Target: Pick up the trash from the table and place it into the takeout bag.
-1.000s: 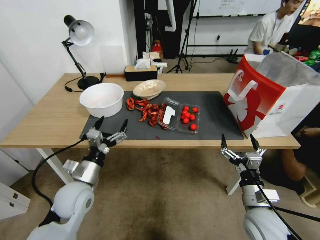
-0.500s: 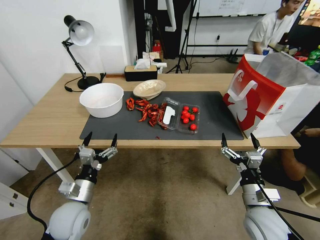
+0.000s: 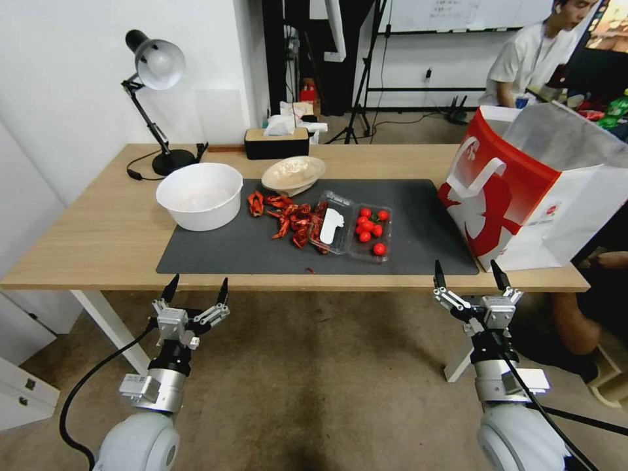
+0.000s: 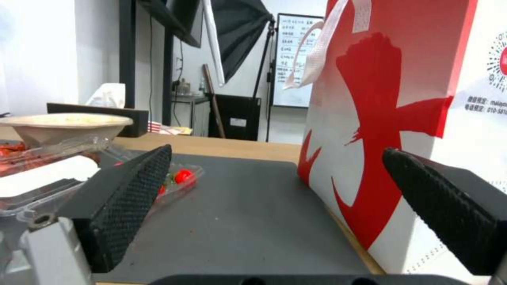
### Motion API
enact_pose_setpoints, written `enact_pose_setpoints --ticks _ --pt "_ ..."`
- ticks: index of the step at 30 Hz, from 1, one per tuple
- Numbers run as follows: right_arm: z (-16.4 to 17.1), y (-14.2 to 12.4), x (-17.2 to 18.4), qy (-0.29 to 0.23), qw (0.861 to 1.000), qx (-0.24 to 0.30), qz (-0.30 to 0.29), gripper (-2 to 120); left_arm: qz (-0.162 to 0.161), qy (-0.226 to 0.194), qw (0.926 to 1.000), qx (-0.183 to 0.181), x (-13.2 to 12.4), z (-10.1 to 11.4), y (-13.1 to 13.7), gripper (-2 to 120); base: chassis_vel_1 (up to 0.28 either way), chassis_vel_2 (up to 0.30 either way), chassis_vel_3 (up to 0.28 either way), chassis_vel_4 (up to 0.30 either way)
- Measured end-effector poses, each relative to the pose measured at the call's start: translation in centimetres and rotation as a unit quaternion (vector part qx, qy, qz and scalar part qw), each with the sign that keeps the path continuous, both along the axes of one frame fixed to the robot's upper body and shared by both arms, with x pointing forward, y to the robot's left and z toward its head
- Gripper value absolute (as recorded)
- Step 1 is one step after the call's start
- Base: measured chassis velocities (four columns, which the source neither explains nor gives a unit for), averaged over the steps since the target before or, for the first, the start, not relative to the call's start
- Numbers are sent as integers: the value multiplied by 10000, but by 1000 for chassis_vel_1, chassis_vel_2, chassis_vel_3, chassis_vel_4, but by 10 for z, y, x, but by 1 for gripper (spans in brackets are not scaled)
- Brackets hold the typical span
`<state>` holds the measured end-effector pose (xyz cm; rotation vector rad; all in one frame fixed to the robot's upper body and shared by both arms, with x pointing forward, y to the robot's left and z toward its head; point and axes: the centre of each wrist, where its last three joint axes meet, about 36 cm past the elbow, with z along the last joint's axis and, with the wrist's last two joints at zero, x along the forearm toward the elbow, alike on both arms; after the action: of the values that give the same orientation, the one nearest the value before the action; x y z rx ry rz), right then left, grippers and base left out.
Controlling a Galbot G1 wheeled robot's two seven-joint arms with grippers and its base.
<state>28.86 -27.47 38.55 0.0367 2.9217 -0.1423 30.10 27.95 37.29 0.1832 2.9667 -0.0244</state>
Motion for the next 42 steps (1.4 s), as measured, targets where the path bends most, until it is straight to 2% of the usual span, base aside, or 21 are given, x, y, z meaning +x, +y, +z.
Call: enact_pose_setpoints --ticks 2,3,7,8,10,11,12,15,18,19,22,23,26,29,30,32,34,36,38,39,42 --pt "1 0 -1 2 10000 -9 0 100 -206 -82 9997 -61 20 19 -2 100 0 0 0 0" --pt "1 0 -1 2 10000 -9 0 100 -206 -82 9997 -61 20 19 -2 100 0 0 0 0" --pt "2 1 0 18 10000 -22 56 100 -931 -193 9954 -101 53 49 -3 100 0 0 0 0" --pt "2 1 0 18 10000 -22 56 100 -931 -193 9954 -101 53 49 -3 100 0 0 0 0" --pt "3 3 5 15 9999 -29 145 100 -1146 -222 9932 -25 62 56 1 100 0 0 0 0" --pt "4 3 9 18 9998 -41 195 100 -1367 -199 9904 60 74 61 6 100 0 0 0 0" --pt "4 3 9 18 9998 -41 195 100 -1367 -199 9904 60 74 61 6 100 0 0 0 0" --pt "4 2 11 19 9997 -60 227 100 -1638 -173 9862 162 92 67 13 100 0 0 0 0" --pt "3 3 11 41 9997 -63 248 100 -1945 -225 9802 284 129 79 19 100 0 0 0 0" --pt "3 3 11 41 9997 -63 248 100 -1945 -225 9802 284 129 79 19 100 0 0 0 0" --pt "2 2 9 63 9997 -55 209 100 -2197 -175 9749 309 160 83 15 100 0 0 0 0" --pt "2 2 9 63 9997 -55 209 100 -2197 -175 9749 309 160 83 15 100 0 0 0 0" --pt "2 1 9 56 9998 -59 174 100 -2443 10 9690 360 187 76 2 100 0 0 0 0" --pt "3 0 10 53 9998 -63 163 100 -2511 44 9671 415 199 76 -2 100 0 0 0 0" --pt "3 0 10 51 9999 -69 150 100 -2574 60 9650 504 214 77 -7 100 0 0 0 0" --pt "3 -1 10 51 9999 -74 134 100 -2613 62 9636 563 223 78 -9 100 0 0 0 0" --pt "3 -5 8 67 9999 -78 43 100 -2770 94 9569 868 259 85 -24 100 0 0 0 0" --pt "3 -5 7 65 9999 -75 26 100 -2804 134 9551 949 265 86 -28 100 0 0 0 0" --pt "3 -5 8 50 10000 -65 -11 100 -2886 280 9482 1299 282 88 -39 100 0 0 0 0" --pt "3 -5 8 50 10000 -65 -11 100 -2886 280 9482 1299 282 88 -39 100 0 0 0 0" --pt "4 -6 9 29 10000 -58 -41 100 -2838 470 9399 1840 300 95 -47 100 0 0 0 0"
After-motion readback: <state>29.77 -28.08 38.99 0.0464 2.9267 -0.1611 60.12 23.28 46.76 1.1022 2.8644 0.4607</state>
